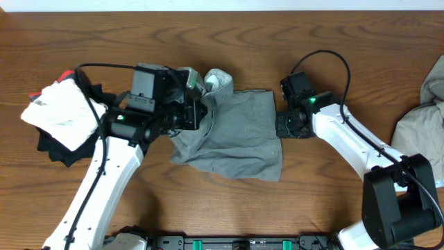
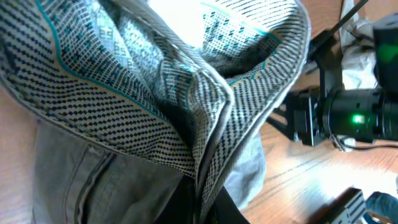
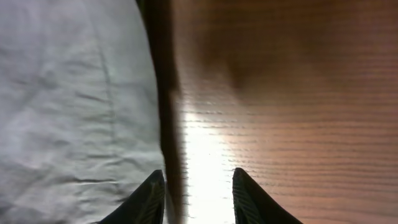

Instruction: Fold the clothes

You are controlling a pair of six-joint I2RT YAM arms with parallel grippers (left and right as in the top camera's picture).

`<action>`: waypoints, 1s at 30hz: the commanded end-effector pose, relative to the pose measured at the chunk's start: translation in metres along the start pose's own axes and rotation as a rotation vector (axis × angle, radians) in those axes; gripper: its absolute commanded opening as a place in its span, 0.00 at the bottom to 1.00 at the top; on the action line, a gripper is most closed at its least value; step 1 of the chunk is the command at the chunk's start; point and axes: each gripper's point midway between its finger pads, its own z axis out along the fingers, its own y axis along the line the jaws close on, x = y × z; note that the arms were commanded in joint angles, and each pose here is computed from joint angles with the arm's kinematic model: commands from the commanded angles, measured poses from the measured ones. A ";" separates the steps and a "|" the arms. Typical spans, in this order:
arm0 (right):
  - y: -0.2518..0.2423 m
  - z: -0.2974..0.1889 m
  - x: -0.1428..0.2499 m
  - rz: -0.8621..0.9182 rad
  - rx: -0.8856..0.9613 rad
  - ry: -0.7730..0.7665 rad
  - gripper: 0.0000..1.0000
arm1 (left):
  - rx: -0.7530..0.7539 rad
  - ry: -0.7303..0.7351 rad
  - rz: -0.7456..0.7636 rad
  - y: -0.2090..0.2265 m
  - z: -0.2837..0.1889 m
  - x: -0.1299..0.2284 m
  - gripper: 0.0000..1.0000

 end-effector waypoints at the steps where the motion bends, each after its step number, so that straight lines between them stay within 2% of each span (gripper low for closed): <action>1: -0.010 0.013 0.011 -0.015 0.042 0.037 0.34 | 0.012 -0.055 0.016 -0.014 -0.002 -0.018 0.06; 4: -0.009 0.017 0.015 -0.020 0.036 0.045 0.34 | 0.032 -0.074 0.045 -0.023 0.001 -0.023 0.06; 7: -0.006 0.019 0.019 -0.032 0.036 0.051 0.34 | -0.013 -0.084 0.039 -0.020 0.006 -0.023 0.06; 21: 0.024 0.020 0.028 -0.123 0.009 0.041 0.34 | -0.017 0.001 0.056 -0.032 0.041 -0.006 0.06; 26: 0.025 0.020 0.029 -0.126 0.009 0.041 0.35 | -0.007 -0.021 0.043 -0.034 0.042 -0.011 0.06; 30: 0.025 0.020 0.029 -0.126 0.009 0.041 0.35 | 0.013 -0.049 -0.026 -0.039 0.042 -0.018 0.06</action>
